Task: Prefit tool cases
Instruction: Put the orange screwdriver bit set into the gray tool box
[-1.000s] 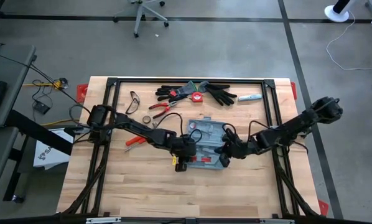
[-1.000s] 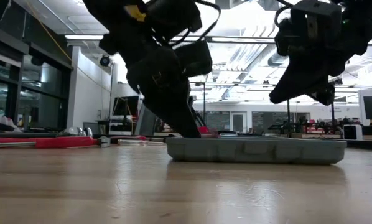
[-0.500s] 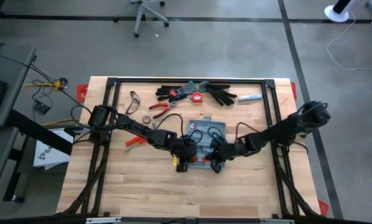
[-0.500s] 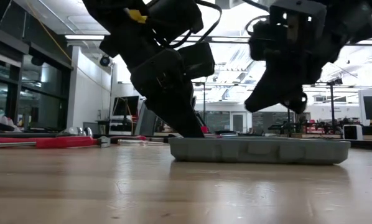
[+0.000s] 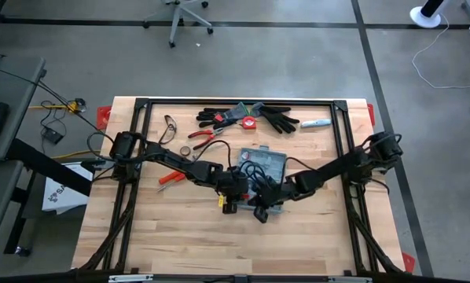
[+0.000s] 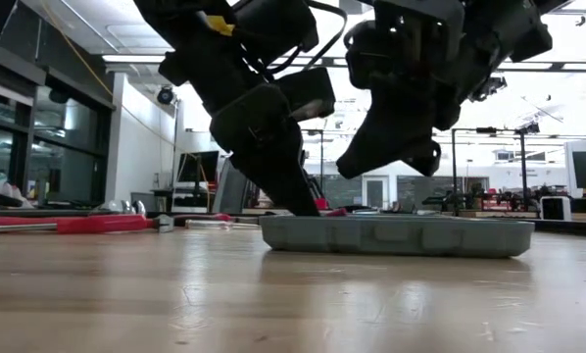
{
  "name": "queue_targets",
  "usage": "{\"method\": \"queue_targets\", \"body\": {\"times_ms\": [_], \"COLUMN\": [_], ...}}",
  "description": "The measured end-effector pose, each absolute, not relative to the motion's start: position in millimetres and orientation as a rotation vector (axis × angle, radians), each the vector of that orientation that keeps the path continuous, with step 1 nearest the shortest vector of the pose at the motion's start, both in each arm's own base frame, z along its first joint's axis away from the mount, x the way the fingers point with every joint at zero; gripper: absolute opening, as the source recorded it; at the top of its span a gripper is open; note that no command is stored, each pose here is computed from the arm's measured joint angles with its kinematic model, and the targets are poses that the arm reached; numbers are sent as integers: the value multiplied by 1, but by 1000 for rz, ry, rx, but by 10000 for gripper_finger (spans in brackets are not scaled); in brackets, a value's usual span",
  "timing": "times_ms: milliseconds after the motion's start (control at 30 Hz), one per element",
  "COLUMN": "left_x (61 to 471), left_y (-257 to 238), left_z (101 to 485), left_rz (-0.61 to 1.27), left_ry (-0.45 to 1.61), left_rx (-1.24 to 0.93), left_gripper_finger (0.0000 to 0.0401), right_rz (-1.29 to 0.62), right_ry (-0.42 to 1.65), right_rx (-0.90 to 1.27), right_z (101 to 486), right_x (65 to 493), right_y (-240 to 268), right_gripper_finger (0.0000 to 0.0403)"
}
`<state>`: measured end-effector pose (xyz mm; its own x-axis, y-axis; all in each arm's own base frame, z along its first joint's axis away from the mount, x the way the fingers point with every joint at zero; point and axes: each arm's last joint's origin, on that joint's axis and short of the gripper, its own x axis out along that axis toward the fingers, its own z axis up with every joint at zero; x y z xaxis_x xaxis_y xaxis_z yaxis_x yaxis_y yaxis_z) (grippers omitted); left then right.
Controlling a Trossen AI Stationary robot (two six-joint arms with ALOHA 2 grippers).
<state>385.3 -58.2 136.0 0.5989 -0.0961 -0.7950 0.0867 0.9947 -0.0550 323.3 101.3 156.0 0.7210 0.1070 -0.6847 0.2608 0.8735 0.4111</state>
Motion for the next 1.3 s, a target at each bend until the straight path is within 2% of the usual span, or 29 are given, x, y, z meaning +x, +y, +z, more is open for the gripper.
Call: {"method": "queue_targets", "body": {"times_ms": [767, 1300], "left_x": [380, 378], "left_y": [-50, -50], "left_z": [135, 134], "left_rz": [-171, -195], "left_ry": [993, 1015], "left_rx": [38, 57], "left_gripper_finger": [74, 72], "right_rz": [-155, -157], "right_ry": [797, 802], "right_rx": [521, 500], "right_z": [153, 151], "right_x": [320, 328], "right_y": [99, 72], "right_gripper_finger": [0, 0]}}
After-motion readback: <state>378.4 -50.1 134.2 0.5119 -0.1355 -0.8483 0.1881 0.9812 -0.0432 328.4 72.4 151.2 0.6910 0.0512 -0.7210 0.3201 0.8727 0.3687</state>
